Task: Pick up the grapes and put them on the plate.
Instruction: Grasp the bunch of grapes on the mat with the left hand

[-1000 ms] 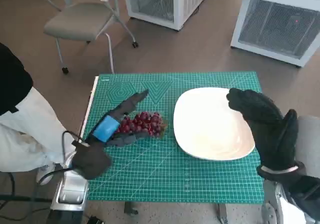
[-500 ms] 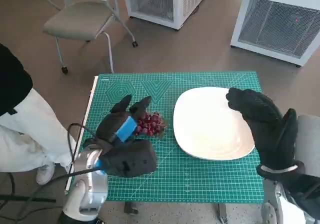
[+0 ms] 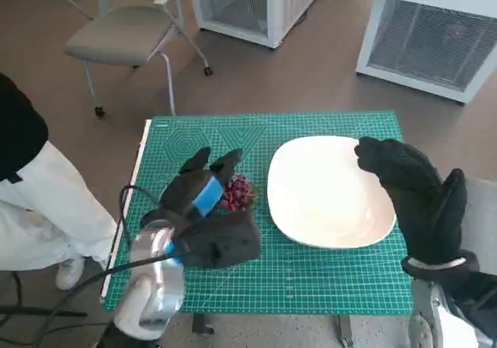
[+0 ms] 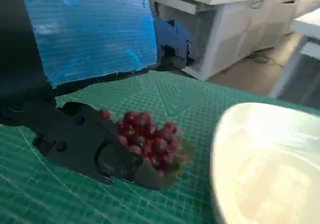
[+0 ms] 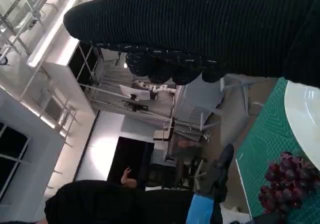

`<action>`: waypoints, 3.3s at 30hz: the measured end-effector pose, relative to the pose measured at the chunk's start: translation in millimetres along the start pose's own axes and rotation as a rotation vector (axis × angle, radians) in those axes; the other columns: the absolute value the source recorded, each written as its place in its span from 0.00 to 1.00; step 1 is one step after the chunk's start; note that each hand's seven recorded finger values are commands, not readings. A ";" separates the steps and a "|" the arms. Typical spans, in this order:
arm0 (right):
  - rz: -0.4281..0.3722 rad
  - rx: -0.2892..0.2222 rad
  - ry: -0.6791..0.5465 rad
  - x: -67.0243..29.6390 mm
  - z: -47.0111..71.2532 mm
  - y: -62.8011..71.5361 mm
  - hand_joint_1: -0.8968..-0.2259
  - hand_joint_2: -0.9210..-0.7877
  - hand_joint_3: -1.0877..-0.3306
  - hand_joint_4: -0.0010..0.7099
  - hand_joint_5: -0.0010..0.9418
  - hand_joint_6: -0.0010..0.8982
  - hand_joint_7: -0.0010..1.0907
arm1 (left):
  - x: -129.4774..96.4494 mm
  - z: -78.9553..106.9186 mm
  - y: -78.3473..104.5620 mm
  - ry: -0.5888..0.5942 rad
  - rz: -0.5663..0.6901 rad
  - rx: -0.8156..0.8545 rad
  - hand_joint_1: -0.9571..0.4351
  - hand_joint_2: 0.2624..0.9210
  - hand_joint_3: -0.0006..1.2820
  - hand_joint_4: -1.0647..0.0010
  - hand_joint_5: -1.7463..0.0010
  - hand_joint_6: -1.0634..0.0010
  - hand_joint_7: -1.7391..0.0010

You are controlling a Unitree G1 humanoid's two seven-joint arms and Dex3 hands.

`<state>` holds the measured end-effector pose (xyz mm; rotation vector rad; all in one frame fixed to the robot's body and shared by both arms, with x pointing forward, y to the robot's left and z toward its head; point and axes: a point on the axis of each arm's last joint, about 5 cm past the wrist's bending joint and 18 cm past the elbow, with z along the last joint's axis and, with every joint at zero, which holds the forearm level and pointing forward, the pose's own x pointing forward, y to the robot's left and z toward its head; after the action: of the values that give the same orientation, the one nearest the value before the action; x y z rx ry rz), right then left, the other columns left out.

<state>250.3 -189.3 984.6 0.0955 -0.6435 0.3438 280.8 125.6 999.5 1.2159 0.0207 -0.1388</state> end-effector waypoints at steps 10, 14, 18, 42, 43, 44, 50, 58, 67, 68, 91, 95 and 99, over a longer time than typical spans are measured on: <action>-0.001 0.003 0.003 -0.6 -0.2 0.6 0.58 0.00 0.68 0.49 0.66 0.17 0.89 | 33.8 7.1 -4.7 0.106 -0.074 0.103 0.48 0.70 0.00 0.94 1.00 0.77 1.00; -0.002 0.003 0.002 -0.7 -0.1 0.7 0.58 0.00 0.67 0.49 0.66 0.17 0.89 | 48.3 8.9 -5.5 0.140 -0.115 0.143 0.49 0.71 0.00 0.92 0.99 0.76 0.99; -0.002 0.002 0.001 -0.7 0.1 0.6 0.58 0.00 0.67 0.49 0.66 0.17 0.89 | 60.0 5.7 -7.4 0.176 -0.156 0.181 0.51 0.72 0.00 0.89 0.99 0.74 0.99; -0.003 -0.013 -0.007 -2.3 2.8 0.1 0.59 0.00 0.67 0.48 0.67 0.16 0.89 | 79.6 0.9 -21.4 0.219 -0.304 0.135 0.65 0.84 0.02 0.81 0.99 0.71 0.99; -0.003 -0.014 -0.007 -2.4 2.8 0.0 0.59 0.00 0.67 0.48 0.67 0.16 0.90 | 79.6 0.8 -21.6 0.216 -0.305 0.134 0.65 0.84 0.02 0.81 0.99 0.71 0.99; -0.004 -0.014 -0.007 -2.6 2.8 0.0 0.59 0.00 0.67 0.48 0.67 0.16 0.90 | 79.6 0.7 -21.7 0.214 -0.305 0.133 0.66 0.84 0.02 0.81 0.99 0.71 0.99; -0.004 -0.015 -0.008 -3.0 2.7 -0.1 0.59 0.00 0.67 0.48 0.67 0.16 0.90 | 79.5 0.1 -22.7 0.210 -0.307 0.125 0.66 0.84 0.01 0.81 0.99 0.70 1.00; -0.005 -0.019 -0.013 -3.1 3.1 -0.4 0.59 0.00 0.67 0.48 0.67 0.15 0.89 | 79.6 0.4 -22.9 0.202 -0.309 0.132 0.69 0.86 0.02 0.72 0.97 0.63 0.98; -0.008 -0.020 -0.013 -3.3 3.3 -1.0 0.60 0.00 0.66 0.48 0.67 0.15 0.89 | 79.6 -2.8 -24.1 0.231 -0.326 0.140 0.65 0.83 0.01 0.91 0.56 0.54 0.98; -0.008 -0.021 -0.013 -3.3 3.4 -1.0 0.60 0.00 0.66 0.48 0.66 0.15 0.89 | 79.5 -3.1 -24.4 0.234 -0.329 0.140 0.65 0.82 0.01 0.93 0.56 0.57 0.99; -0.012 -0.028 -0.014 -3.9 3.8 -3.0 0.60 0.00 0.65 0.48 0.66 0.14 0.89 | 79.7 -4.4 -24.5 0.245 -0.371 0.142 0.71 0.87 0.02 0.46 0.00 0.76 0.99; -0.012 -0.028 -0.014 -3.9 3.8 -3.0 0.60 0.00 0.65 0.48 0.66 0.14 0.89 | 79.6 -4.5 -24.7 0.243 -0.361 0.141 0.74 0.89 0.03 0.47 0.00 0.73 0.99; -0.012 -0.028 -0.015 -3.9 3.8 -3.0 0.60 0.00 0.65 0.48 0.66 0.14 0.89 | 79.2 -4.3 -26.0 0.238 -0.335 0.152 0.82 0.81 0.23 0.52 0.02 0.71 0.98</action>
<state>246.2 -193.9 985.3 0.0748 -0.6618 0.3223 356.5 113.2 966.6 1.3681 0.4292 -0.2919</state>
